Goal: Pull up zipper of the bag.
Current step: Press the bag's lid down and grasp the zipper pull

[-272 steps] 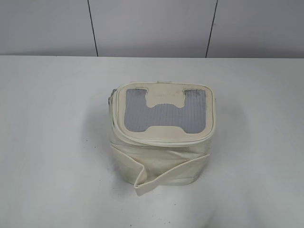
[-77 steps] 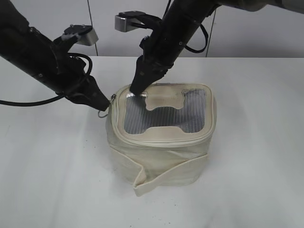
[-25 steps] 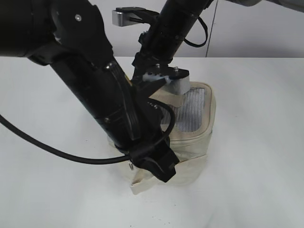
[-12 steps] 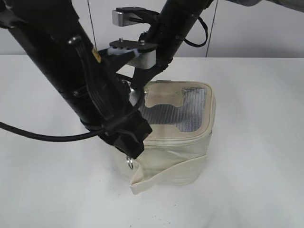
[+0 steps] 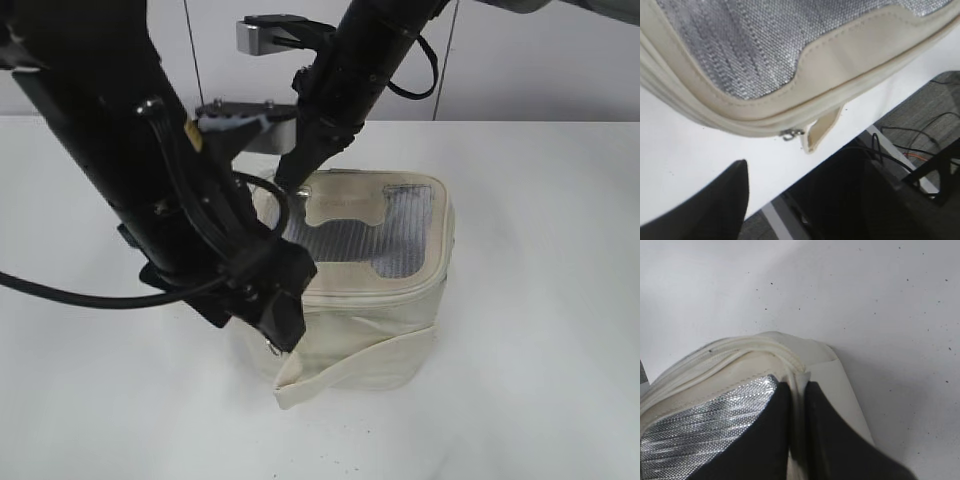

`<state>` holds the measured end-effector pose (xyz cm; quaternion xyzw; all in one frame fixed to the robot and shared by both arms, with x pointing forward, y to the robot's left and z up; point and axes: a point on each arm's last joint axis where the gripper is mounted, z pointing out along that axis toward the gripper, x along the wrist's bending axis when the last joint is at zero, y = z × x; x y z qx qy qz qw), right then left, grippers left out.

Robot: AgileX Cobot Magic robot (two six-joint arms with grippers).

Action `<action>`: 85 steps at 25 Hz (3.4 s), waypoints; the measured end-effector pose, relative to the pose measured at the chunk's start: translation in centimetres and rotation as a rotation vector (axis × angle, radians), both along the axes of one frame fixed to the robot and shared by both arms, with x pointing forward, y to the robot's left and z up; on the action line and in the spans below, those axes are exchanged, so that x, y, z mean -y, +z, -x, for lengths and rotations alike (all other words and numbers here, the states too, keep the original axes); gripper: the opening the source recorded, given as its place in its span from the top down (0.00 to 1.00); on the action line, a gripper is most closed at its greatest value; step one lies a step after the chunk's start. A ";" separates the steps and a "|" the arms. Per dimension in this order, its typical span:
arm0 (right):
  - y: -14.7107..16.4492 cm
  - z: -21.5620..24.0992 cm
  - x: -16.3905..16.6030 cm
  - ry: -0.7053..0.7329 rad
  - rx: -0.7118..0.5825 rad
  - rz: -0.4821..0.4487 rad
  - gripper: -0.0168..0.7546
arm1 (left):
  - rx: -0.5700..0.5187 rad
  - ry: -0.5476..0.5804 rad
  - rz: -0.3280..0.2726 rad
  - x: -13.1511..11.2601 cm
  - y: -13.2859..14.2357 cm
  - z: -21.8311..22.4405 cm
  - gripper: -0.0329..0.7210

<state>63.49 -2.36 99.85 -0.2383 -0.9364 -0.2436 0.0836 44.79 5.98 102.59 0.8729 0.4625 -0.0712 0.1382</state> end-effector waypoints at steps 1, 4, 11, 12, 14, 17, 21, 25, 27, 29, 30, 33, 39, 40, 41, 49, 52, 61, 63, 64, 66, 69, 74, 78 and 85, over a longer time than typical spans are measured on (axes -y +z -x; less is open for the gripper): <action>0.0 0.0 0.0 0.000 0.000 0.000 0.91 | -0.024 0.023 0.010 0.1 -0.4 0.3 0.24; 0.0 0.0 0.0 0.000 0.000 0.000 0.91 | -0.049 0.088 0.017 0.4 -1.6 1.2 0.24; 0.0 0.0 0.0 0.000 -0.001 -0.001 0.91 | 0.039 0.228 0.066 0.9 -2.1 0.3 0.24; 0.0 0.0 0.0 0.000 -0.001 -0.001 0.91 | 0.033 0.231 0.052 1.0 -2.5 0.2 0.24; 0.0 0.0 0.0 -0.001 -0.001 -0.001 0.91 | 0.007 0.231 0.014 1.1 -3.5 0.1 0.24; 0.0 0.0 0.0 -0.002 -0.002 -0.003 0.91 | -0.012 0.226 -0.015 1.4 -4.6 0.1 0.25; 0.0 0.0 0.0 -0.002 -0.002 -0.003 0.91 | 0.021 0.206 -0.035 1.3 -4.7 -0.1 0.45; 0.0 0.0 0.0 -0.002 -0.003 -0.003 0.91 | 0.045 0.190 -0.050 1.1 -4.7 -0.3 0.80; 0.0 0.0 0.0 -0.003 -0.003 -0.003 0.91 | 0.046 0.185 -0.050 1.2 -4.7 -0.2 0.89; 0.0 0.0 0.0 -0.003 -0.003 -0.003 0.91 | 0.048 0.182 -0.053 1.2 -4.7 -0.2 0.89; 0.0 0.0 0.0 -0.003 -0.004 -0.004 0.91 | 0.046 0.179 -0.056 1.2 -4.7 -0.1 0.89; 0.0 0.0 0.0 -0.003 -0.004 -0.004 0.91 | 0.057 0.178 -0.045 1.0 -3.9 0.1 0.89; 0.0 0.0 0.0 -0.005 -0.003 -0.004 0.91 | 0.042 0.190 -0.010 0.6 -2.4 0.8 0.90; 0.0 0.0 0.0 -0.005 -0.003 -0.004 0.91 | 0.033 0.193 -0.009 0.6 -2.4 0.8 0.90; 0.0 0.0 0.0 -0.005 -0.003 -0.004 0.91 | 0.029 0.193 -0.008 0.6 -2.3 0.9 0.90; 0.0 0.0 0.0 -0.003 -0.002 -0.005 0.91 | 0.049 0.130 0.017 2.2 -1.8 2.3 0.91; 0.0 0.0 0.0 -0.002 -0.002 -0.005 0.91 | 0.039 0.126 0.018 2.7 -1.9 2.3 0.92; 0.0 -0.1 0.0 -0.004 -0.006 -0.010 0.91 | 0.057 0.135 0.089 4.2 -1.0 1.5 0.96; 0.0 -0.1 0.0 -0.005 -0.006 -0.011 0.91 | 0.044 0.118 0.081 4.8 -1.6 1.4 0.96; 0.0 -0.1 0.0 -0.005 -0.006 -0.011 0.91 | 0.043 0.105 0.080 5.1 -1.7 1.4 0.96; 0.0 -0.1 0.0 -0.005 -0.006 -0.011 0.91 | 0.044 0.087 0.082 5.6 -1.8 1.4 0.96; 0.0 -0.1 0.0 -0.005 -0.006 -0.011 0.91 | 0.048 0.079 0.088 5.8 -1.3 1.4 0.96; 0.0 -0.1 0.0 -0.005 -0.007 -0.012 0.91 | 0.034 0.078 0.083 5.9 -1.5 1.4 0.96; 0.0 -0.1 0.0 -0.005 -0.007 -0.012 0.91 | 0.034 0.061 0.087 6.3 -1.7 1.7 0.96; 0.0 -0.1 0.0 -0.005 -0.007 -0.013 0.91 | 0.022 -0.008 0.119 8.1 -2.1 2.4 0.96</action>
